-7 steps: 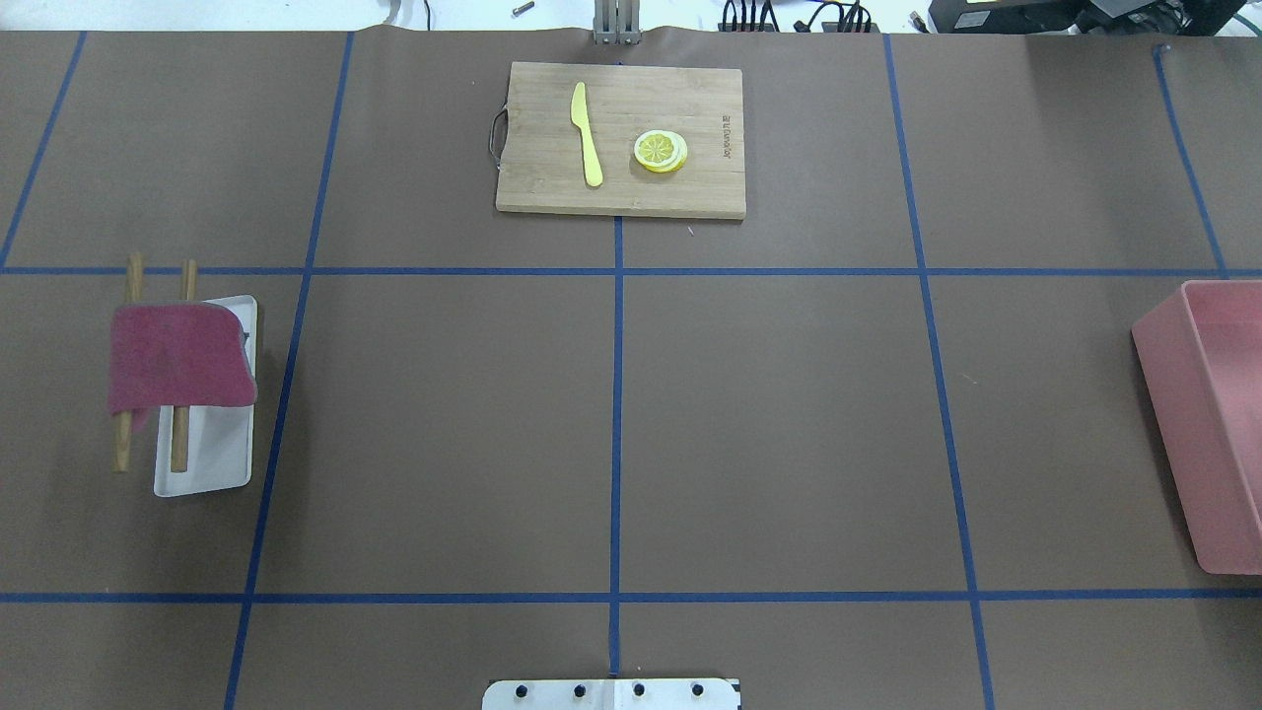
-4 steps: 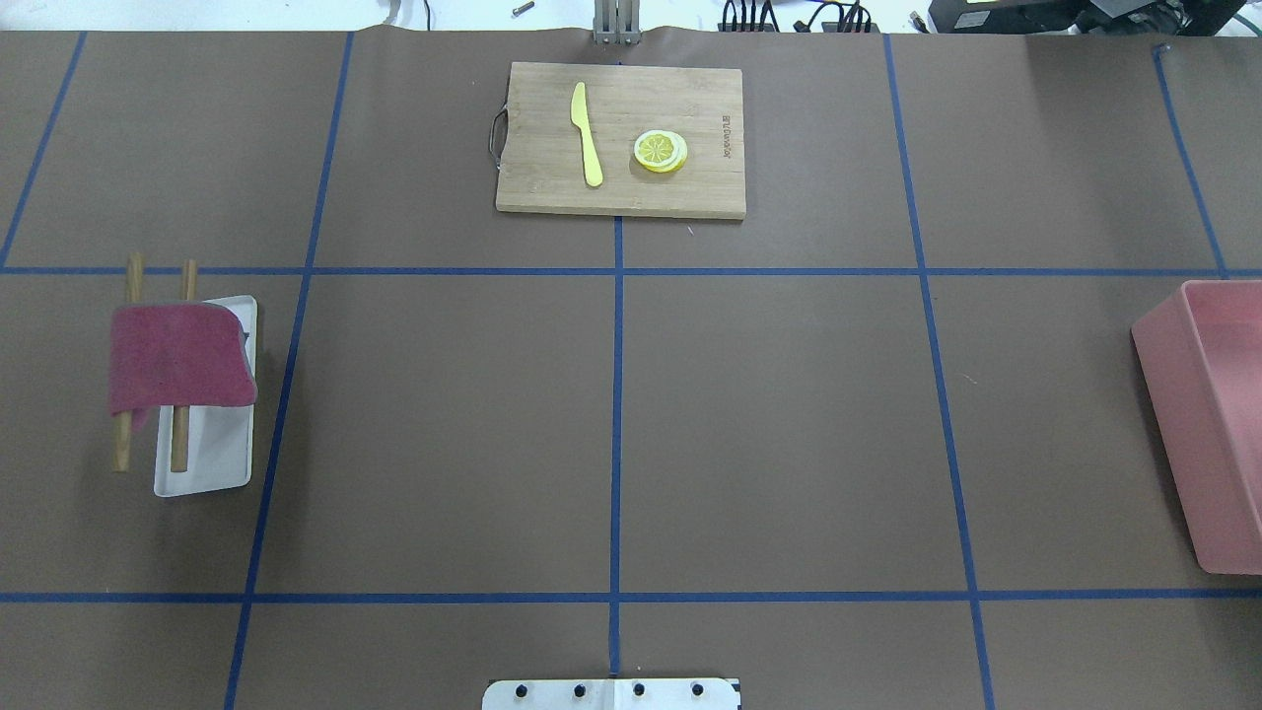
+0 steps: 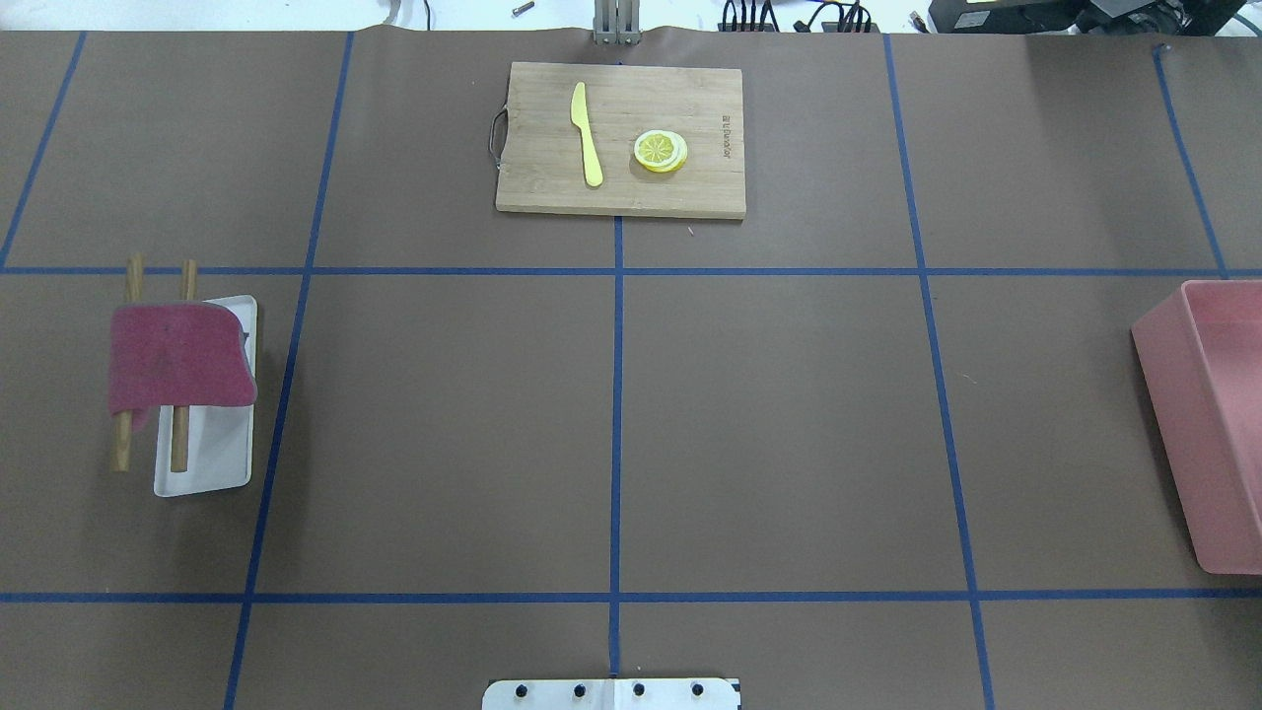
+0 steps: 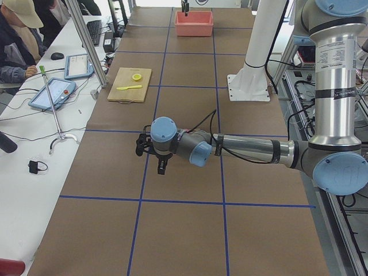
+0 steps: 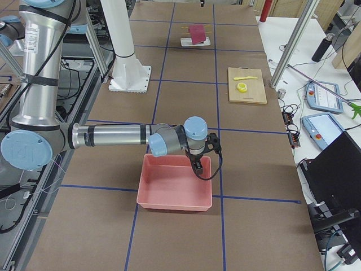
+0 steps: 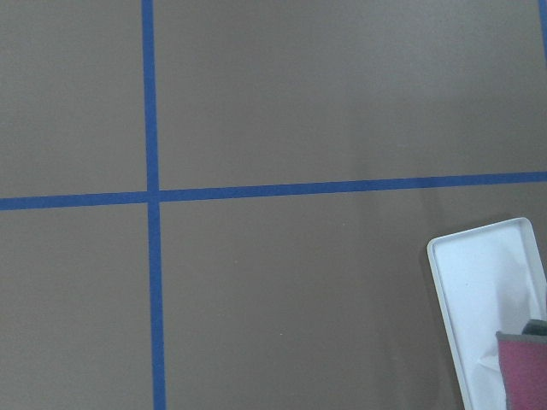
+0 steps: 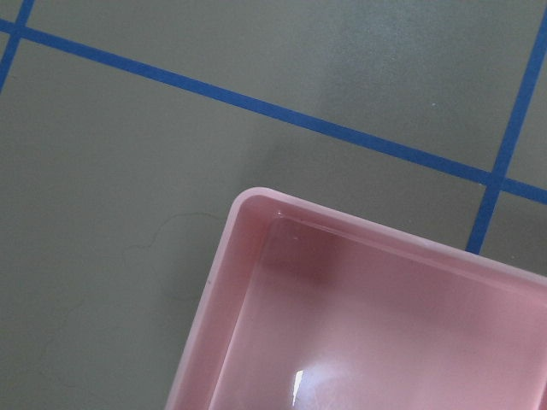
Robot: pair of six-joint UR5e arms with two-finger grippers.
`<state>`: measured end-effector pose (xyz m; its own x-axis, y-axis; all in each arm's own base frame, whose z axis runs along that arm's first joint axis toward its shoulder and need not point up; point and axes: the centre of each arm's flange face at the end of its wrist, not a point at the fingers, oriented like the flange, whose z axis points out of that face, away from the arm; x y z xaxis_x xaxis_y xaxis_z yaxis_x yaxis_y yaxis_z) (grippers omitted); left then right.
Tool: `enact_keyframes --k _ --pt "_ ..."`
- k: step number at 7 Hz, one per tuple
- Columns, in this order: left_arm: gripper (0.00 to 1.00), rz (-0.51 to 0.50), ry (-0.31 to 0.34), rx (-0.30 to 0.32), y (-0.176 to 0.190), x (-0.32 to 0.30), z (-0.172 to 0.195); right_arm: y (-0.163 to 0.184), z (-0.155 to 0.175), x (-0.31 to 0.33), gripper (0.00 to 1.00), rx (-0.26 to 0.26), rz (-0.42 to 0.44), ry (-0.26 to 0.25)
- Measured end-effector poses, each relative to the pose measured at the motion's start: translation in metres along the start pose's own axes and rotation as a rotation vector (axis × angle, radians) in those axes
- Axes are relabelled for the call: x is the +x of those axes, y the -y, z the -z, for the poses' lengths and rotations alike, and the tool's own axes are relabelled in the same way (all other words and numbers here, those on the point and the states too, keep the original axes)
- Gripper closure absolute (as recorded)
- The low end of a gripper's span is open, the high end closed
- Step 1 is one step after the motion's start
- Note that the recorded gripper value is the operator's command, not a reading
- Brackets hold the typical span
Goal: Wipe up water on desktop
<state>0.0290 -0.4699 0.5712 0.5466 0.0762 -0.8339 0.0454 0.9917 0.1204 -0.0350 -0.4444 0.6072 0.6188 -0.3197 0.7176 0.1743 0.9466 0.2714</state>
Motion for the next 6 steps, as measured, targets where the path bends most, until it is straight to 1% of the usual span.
enact_keyframes --k 1,2,4,6 --pt "0.02 0.07 -0.006 -0.008 0.001 0.007 -0.004 -0.001 0.002 -0.002 0.0 0.003 0.002 0.004" --pt "0.02 0.141 -0.013 -0.022 0.006 0.028 -0.012 -0.006 0.005 -0.005 0.0 0.011 0.015 0.004" --pt "0.03 0.261 -0.035 -0.049 0.014 0.104 -0.03 -0.019 0.01 -0.011 0.0 0.046 0.051 0.009" --pt "0.12 0.353 -0.034 -0.073 0.009 0.17 -0.051 -0.024 0.008 -0.011 0.0 0.05 0.068 0.008"
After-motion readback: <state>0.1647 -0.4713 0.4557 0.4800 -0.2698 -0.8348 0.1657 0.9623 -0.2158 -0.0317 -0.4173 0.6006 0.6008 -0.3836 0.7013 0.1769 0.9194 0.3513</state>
